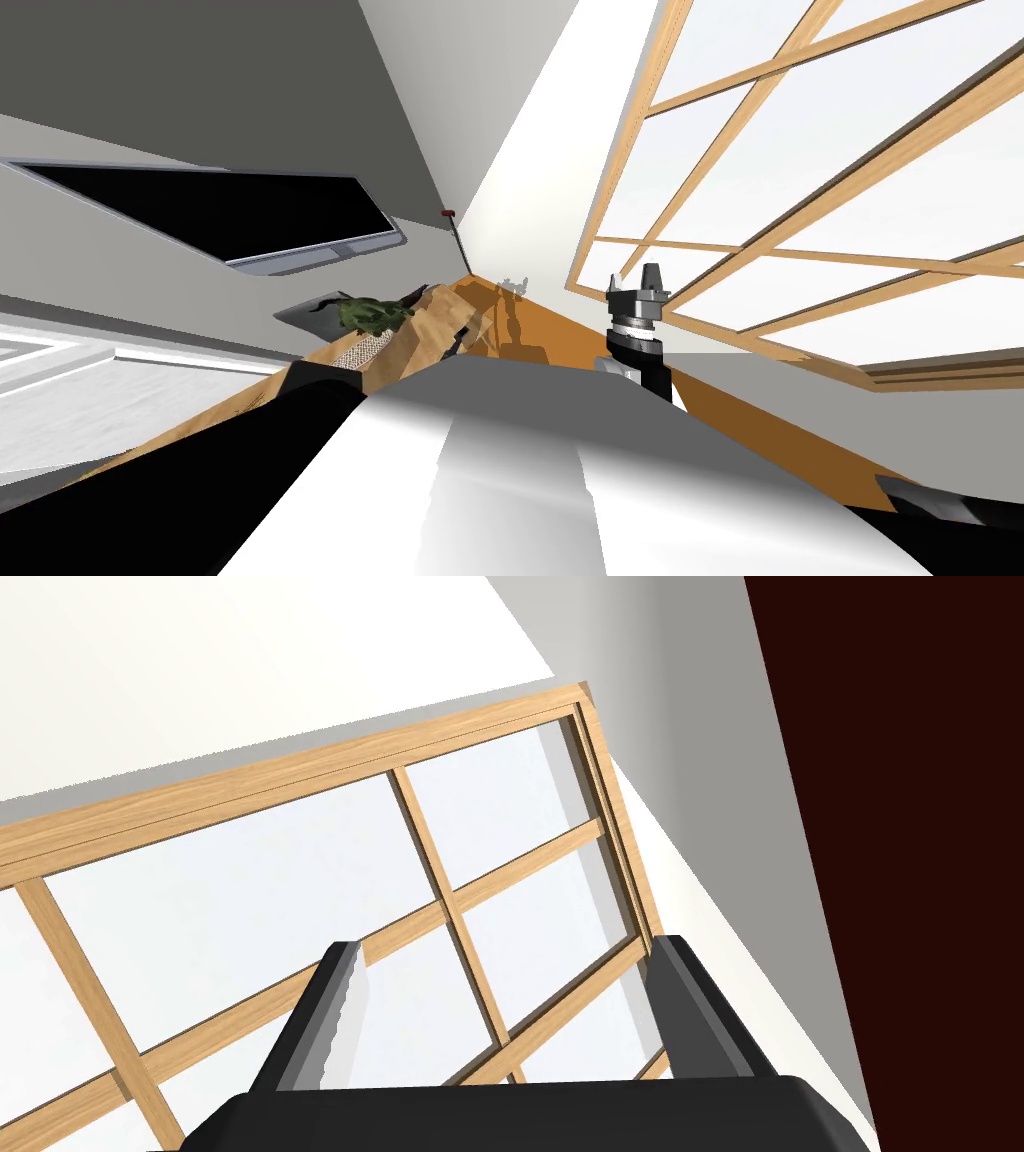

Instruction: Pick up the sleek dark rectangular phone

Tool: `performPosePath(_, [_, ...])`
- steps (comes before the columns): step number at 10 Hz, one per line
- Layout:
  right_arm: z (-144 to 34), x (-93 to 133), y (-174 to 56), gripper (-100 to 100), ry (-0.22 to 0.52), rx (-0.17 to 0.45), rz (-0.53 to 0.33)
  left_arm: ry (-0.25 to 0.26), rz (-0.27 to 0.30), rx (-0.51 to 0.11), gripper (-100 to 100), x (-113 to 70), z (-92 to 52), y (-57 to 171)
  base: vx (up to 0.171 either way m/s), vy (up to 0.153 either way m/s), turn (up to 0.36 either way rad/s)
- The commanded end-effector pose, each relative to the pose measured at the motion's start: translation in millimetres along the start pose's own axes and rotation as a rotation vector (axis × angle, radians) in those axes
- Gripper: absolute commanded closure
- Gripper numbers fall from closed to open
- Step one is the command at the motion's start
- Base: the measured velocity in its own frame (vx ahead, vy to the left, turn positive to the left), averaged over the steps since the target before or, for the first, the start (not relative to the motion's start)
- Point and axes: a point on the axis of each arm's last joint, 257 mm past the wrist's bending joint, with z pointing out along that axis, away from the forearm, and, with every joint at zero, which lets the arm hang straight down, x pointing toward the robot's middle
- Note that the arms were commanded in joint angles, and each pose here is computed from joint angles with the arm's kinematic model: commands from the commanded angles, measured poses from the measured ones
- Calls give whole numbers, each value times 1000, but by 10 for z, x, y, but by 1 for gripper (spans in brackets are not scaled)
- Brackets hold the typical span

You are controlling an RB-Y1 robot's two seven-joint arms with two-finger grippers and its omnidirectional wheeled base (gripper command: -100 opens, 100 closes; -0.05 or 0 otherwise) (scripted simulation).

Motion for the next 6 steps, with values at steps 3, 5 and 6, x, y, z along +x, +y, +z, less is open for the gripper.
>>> performPosePath(3, [0,1,0,0,0,0,0,77,88,-170,-100,147,-400,669,56,8,-208])
performPosePath(5, [0,0,0,0,0,0,0,151,166,-299,-100,220,-841,1157,62,11,-283])
performPosePath(6, [0,1,0,0,0,0,0,154,166,-308,-100,226,-866,1195,56,18,-93])
